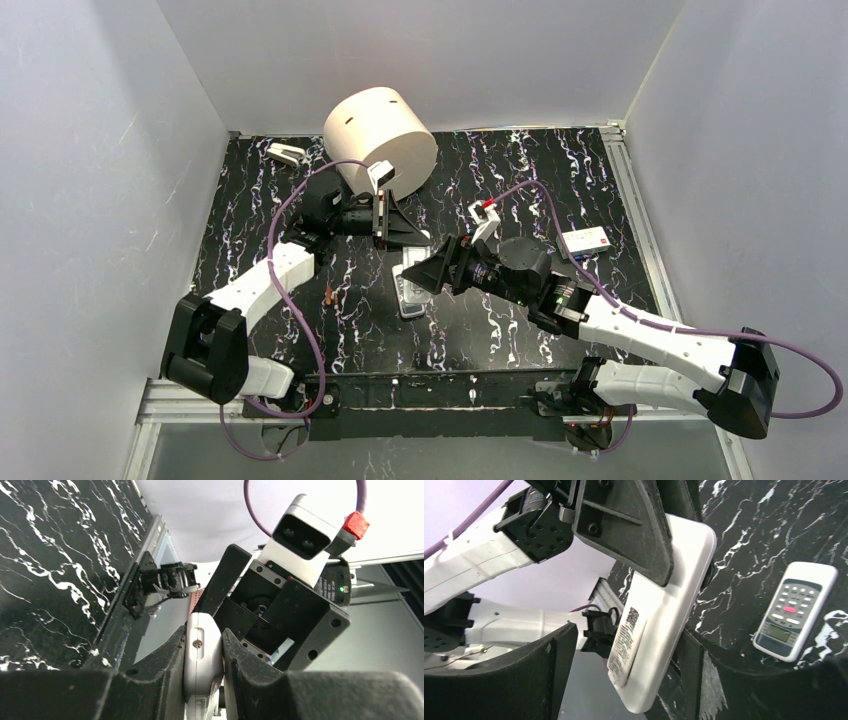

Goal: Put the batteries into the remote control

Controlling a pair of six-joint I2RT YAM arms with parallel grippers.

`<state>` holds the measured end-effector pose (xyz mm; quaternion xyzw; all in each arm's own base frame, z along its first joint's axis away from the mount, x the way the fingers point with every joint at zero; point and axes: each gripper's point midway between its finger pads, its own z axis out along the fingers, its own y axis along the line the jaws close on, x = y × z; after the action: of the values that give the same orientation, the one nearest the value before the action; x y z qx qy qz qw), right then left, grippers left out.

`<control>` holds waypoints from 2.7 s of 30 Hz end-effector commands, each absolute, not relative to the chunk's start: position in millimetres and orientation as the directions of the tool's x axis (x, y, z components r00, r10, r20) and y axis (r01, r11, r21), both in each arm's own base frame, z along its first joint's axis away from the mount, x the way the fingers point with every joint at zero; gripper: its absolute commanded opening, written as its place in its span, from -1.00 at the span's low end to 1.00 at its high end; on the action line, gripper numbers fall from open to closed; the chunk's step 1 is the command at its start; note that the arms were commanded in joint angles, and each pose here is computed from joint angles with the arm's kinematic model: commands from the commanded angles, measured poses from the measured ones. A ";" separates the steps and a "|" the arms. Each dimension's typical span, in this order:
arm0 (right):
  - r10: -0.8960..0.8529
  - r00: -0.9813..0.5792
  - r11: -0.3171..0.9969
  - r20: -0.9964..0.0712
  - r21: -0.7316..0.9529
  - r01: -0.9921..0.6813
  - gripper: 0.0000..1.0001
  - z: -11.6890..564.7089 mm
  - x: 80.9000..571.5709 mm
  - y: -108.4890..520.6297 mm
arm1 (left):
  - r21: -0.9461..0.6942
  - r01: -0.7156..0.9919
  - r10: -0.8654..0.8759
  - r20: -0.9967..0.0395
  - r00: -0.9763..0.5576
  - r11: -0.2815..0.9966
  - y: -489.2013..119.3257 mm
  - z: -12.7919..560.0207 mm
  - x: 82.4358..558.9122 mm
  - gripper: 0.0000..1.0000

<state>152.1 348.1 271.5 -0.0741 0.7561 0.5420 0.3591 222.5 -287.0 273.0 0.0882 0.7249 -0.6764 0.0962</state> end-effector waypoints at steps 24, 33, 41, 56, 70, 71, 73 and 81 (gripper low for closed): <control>0.257 -0.712 0.262 -0.654 0.756 -0.600 -0.30 287.2 144.3 363.1 | -0.955 0.296 0.069 -0.296 -0.953 -0.005 -278.8 309.6 199.7 -1.00; 0.212 -0.660 0.253 -0.721 0.693 -0.675 -0.50 276.9 141.6 366.2 | -0.960 0.279 0.072 -0.280 -0.957 -0.018 -278.5 319.5 198.7 -1.00; 0.229 -0.642 0.198 -0.732 0.681 -0.705 -0.59 279.8 135.7 365.2 | -0.954 0.297 0.069 -0.299 -0.952 -0.040 -277.7 330.2 196.1 -1.00; 0.250 -0.713 0.258 -0.655 0.755 -0.603 -0.70 266.1 159.1 367.9 | -0.907 0.413 0.038 -0.417 -0.908 -0.083 -271.2 346.4 181.1 -1.00; 0.250 -0.726 0.209 -0.640 0.768 -0.605 0.02 275.5 157.6 360.4 | -0.825 0.562 -0.057 -0.559 -0.827 -0.056 -270.1 346.5 195.9 -1.00; 0.264 -0.730 0.205 -0.631 0.776 -0.596 0.06 276.7 159.4 358.1 | -0.826 0.560 -0.059 -0.558 -0.828 -0.053 -270.0 345.4 196.9 -1.00; 0.283 -0.733 0.189 -0.619 0.785 -0.590 0.14 280.2 161.9 354.9 | -0.824 0.564 -0.061 -0.561 -0.826 -0.051 -269.9 344.6 197.4 -1.00; 0.278 -0.733 0.105 -0.621 0.778 -0.619 0.15 292.8 156.4 359.5 | -0.817 0.574 -0.049 -0.572 -0.819 -0.055 -268.3 340.4 192.1 -1.00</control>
<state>156.2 358.2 287.2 -0.1198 0.6777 0.6426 0.3368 209.8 -272.3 325.5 0.1699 0.6685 -0.6928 0.2102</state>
